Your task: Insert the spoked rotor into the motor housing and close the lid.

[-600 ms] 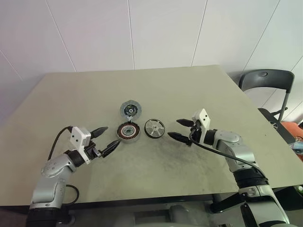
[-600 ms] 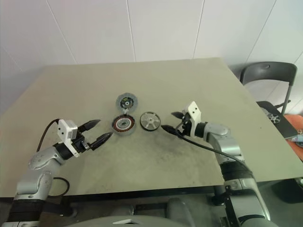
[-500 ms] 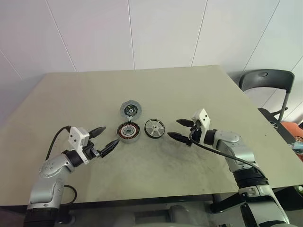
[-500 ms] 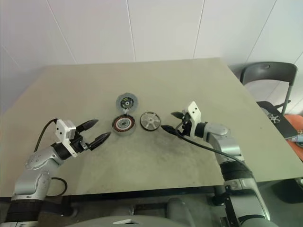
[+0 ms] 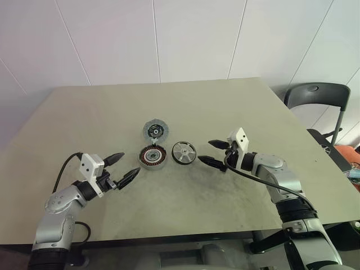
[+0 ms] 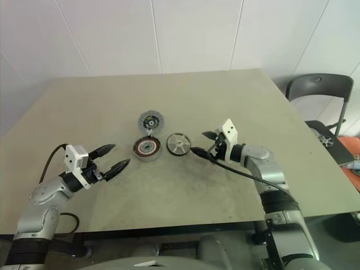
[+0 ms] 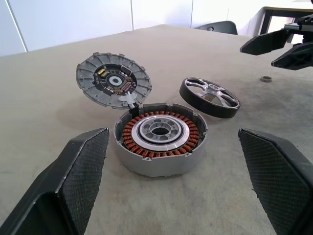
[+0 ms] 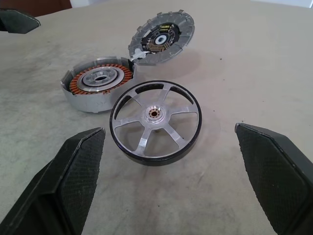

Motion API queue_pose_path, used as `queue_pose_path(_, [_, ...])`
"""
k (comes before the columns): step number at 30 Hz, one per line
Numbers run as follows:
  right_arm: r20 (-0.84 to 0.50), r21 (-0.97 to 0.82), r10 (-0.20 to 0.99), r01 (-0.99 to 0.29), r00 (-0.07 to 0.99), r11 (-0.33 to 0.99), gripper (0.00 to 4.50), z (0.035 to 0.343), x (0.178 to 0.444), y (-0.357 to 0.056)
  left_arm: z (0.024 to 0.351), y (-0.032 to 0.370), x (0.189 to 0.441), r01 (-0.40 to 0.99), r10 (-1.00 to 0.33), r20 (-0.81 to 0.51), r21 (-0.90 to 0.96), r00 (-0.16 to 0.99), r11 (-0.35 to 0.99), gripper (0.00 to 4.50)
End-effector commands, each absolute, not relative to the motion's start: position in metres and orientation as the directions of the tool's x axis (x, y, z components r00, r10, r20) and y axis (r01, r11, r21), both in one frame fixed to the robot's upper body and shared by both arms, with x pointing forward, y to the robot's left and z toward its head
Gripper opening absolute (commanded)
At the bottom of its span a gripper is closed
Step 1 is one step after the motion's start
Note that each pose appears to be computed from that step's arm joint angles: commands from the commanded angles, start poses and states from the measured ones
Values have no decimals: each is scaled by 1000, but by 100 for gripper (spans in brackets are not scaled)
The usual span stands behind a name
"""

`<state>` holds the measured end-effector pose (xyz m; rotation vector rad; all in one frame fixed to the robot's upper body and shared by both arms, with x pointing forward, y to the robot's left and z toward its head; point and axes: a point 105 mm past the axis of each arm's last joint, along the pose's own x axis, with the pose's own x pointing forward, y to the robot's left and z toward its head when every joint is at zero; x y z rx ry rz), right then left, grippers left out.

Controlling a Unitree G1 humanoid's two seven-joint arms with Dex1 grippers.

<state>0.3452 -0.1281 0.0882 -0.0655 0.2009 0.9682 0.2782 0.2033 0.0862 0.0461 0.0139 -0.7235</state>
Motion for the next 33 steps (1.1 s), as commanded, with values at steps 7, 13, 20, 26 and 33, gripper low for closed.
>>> queue_pose_path(7, [-151, 9, 814, -823, 560, 568, 447, 103, 349, -128, 100, 203, 283, 661, -664, 2, 83, 748, 745, 450])
queue_pose_path(13, [-170, -3, 817, -829, 552, 559, 447, 100, 347, -127, 104, 201, 284, 662, -665, 7, 83, 747, 745, 450])
queue_pose_path(20, [-201, -54, 809, -831, 553, 554, 447, 101, 350, -121, 107, 199, 286, 658, -661, 7, 87, 750, 748, 450])
queue_pose_path(26, [-299, -277, 890, -924, 343, 263, 447, 133, 348, -47, 110, 203, 284, 607, -611, 3, 98, 792, 788, 450])
queue_pose_path(33, [-537, -424, 830, -899, 152, -109, 447, 118, 335, 8, 108, 205, 275, 571, -573, -7, 92, 819, 815, 450])
